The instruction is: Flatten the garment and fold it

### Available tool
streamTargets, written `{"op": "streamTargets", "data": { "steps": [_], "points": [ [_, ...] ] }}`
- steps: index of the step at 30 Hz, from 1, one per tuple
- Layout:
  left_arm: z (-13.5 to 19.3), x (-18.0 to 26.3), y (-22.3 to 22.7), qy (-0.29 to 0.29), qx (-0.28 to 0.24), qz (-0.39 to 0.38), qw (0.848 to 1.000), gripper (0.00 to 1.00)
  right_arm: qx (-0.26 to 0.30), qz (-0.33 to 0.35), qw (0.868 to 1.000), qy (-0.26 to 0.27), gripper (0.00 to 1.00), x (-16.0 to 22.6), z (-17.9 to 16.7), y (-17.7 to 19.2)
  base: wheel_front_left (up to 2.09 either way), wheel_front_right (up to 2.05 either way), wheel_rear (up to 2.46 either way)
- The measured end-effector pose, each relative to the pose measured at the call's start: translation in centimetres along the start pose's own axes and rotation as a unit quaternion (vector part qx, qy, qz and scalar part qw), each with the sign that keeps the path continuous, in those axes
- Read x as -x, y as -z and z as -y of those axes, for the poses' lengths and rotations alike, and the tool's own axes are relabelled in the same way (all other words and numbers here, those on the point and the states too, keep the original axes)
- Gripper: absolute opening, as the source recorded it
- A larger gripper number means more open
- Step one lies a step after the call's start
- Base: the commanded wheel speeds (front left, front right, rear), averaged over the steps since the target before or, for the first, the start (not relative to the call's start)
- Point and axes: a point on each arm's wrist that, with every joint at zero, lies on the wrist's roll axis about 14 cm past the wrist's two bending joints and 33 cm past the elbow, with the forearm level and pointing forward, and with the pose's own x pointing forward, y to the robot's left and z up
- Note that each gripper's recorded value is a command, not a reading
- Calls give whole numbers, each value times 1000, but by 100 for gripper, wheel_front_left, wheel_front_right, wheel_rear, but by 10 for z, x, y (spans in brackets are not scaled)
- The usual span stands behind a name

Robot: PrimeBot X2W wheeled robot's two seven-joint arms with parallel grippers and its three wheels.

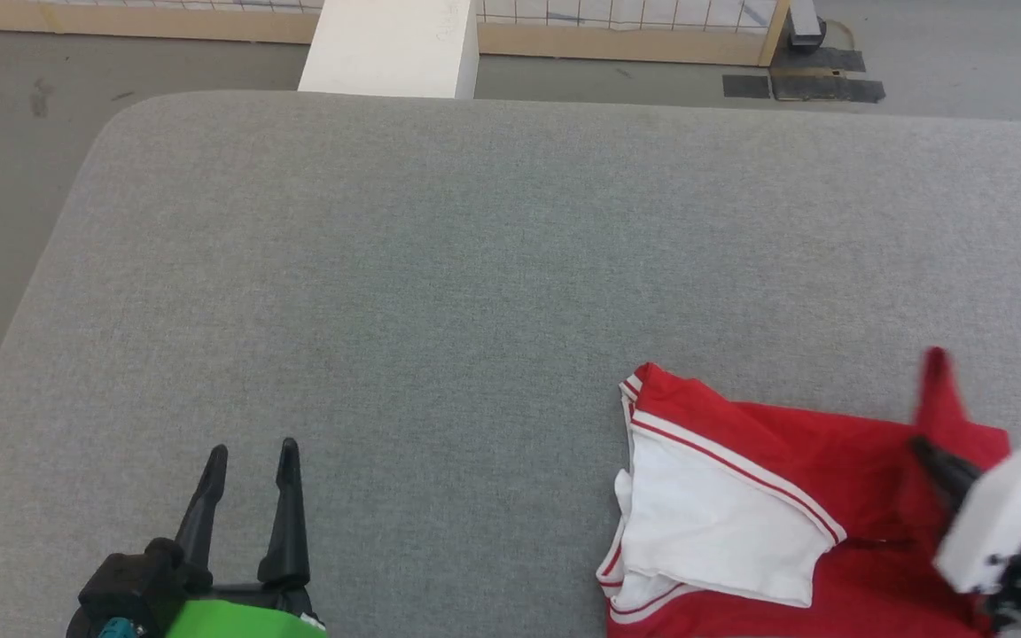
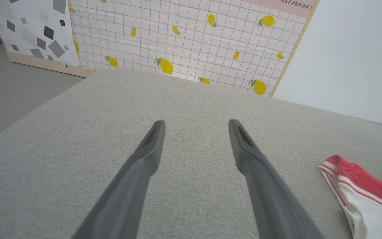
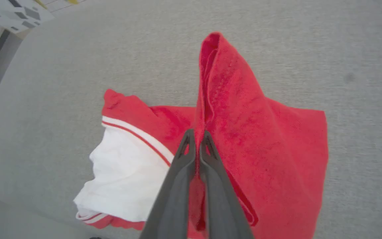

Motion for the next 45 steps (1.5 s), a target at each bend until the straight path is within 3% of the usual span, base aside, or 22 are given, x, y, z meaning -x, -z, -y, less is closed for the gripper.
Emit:
{"op": "streamTargets", "data": {
  "steps": [8, 14, 19, 27, 28, 29, 30, 31, 32, 38, 42, 45],
  "points": [
    [-4, 2, 6, -7, 4, -8, 1000, 100, 58, -55, 988, -131, 0, -7, -95, 22, 0, 0, 0],
    [-11, 3, 6, -20, 5, -9, 1000, 100, 82, -87, 977, -177, 0, -24, -131, 38, 0, 0, 0],
    [-13, 5, 7, -25, 9, -10, 1000, 100, 90, -123, 973, -172, 0, -43, -133, 60, 0, 0, 0],
    [-16, 4, 7, -30, 12, -7, 999, 100, 111, -171, 972, -119, 0, -76, -109, 91, 0, 0, 0],
    [-17, 4, 7, -32, 12, -7, 999, 100, 110, -174, 972, -115, 8, -79, -107, 93, 0, 0, 0],
    [-18, 5, 7, -34, 12, -7, 999, 100, 109, -175, 972, -115, 36, -82, -107, 94, 0, 0, 0],
    [-18, 6, 8, -35, 12, -8, 999, 100, 109, -174, 972, -115, 80, -84, -108, 94, 0, 0, 0],
    [-19, 7, 8, -36, 12, -9, 999, 100, 110, -175, 971, -117, 95, -85, -110, 94, 0, 0, 0],
    [-19, 7, 8, -37, 12, -9, 999, 100, 113, -176, 970, -120, 100, -85, -113, 94, 0, 0, 0],
    [-16, 9, 7, -31, 15, -6, 999, 100, 123, -171, 964, -162, 100, -69, -140, 85, 0, 0, 0],
    [-10, 11, 8, -21, 18, -8, 1000, 100, 115, -107, 972, -177, 100, -53, -147, 46, 0, 0, 0],
    [-6, 12, 7, -12, 17, -8, 1000, 100, 106, -50, 980, -159, 100, -39, -131, 16, 0, 0, 0]
  ]
}}
